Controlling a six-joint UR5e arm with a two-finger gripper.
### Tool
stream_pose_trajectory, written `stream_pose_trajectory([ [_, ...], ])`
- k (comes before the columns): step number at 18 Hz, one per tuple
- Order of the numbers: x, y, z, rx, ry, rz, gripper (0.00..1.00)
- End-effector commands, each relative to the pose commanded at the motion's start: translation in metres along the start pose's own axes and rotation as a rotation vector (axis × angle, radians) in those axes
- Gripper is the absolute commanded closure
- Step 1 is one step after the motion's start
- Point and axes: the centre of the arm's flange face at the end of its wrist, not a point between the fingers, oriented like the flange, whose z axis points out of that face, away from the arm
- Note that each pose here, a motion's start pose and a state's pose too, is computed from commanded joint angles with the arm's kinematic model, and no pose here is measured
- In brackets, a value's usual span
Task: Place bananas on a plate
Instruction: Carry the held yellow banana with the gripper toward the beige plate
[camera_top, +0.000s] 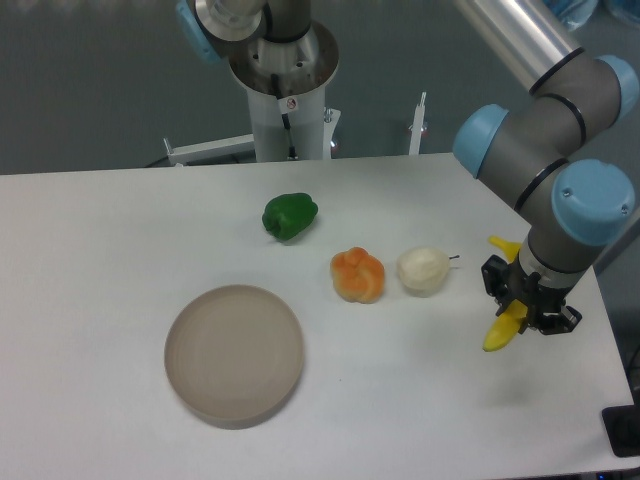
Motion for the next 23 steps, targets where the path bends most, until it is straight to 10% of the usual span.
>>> stream_pose_trajectory([
  [11, 0.008, -0.008, -0.001, 0.002, 0.011, 0.0, 0.76],
  [23, 0.114, -0.176, 0.018, -0.013, 0.084, 0.061, 0.77],
])
